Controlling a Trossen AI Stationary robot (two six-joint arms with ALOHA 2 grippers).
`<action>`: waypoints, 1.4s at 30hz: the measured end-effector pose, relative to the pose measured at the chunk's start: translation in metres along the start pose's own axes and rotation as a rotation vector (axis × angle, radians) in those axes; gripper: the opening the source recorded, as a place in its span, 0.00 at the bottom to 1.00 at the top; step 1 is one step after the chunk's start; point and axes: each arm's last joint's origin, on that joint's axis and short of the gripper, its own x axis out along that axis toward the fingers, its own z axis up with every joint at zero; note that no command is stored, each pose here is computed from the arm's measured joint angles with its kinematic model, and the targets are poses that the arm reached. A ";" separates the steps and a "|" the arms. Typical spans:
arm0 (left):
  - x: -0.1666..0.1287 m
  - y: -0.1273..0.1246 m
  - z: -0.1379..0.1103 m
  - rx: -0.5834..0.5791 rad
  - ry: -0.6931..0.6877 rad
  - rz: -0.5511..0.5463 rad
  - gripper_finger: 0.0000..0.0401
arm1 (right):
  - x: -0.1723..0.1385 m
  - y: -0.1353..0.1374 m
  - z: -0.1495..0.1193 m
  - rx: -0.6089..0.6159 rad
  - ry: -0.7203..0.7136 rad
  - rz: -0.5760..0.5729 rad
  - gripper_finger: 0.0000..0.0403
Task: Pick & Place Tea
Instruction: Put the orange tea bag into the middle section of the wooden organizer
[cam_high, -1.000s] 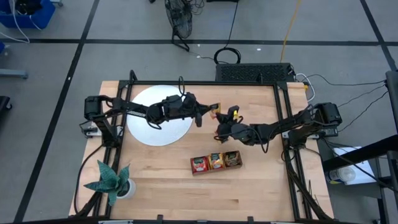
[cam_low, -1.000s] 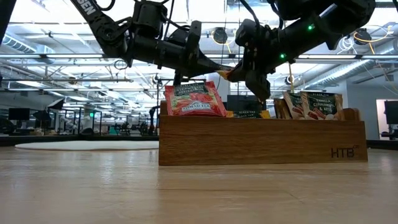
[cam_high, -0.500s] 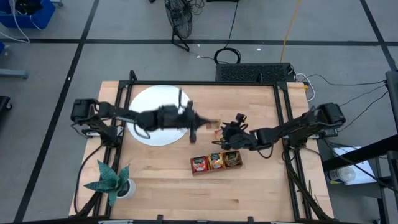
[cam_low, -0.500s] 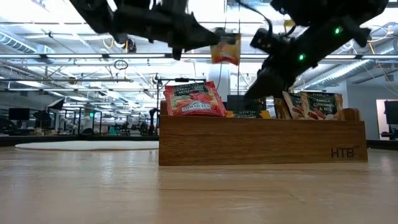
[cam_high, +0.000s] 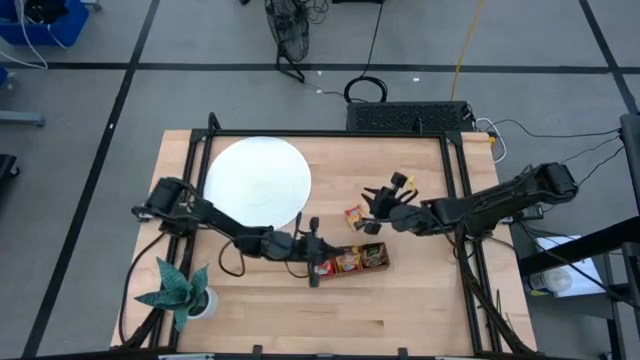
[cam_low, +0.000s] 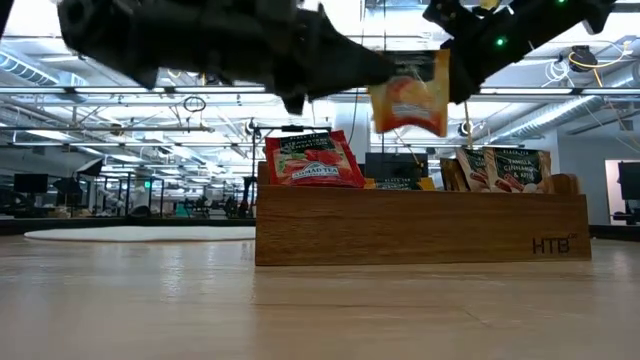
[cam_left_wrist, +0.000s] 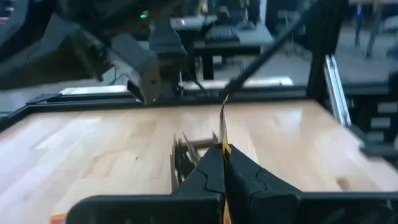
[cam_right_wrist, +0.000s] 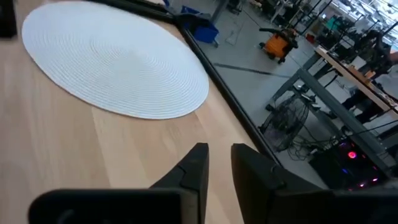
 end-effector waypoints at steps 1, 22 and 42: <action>0.003 0.001 -0.005 -0.021 -0.014 0.005 0.00 | -0.002 -0.002 0.000 0.005 -0.005 0.000 0.14; 0.011 -0.003 -0.046 -0.149 0.072 0.049 0.00 | -0.009 -0.008 -0.014 0.054 -0.031 0.000 0.13; 0.012 -0.001 -0.044 -0.154 0.061 0.046 0.20 | -0.009 -0.008 -0.014 0.049 -0.032 0.000 0.12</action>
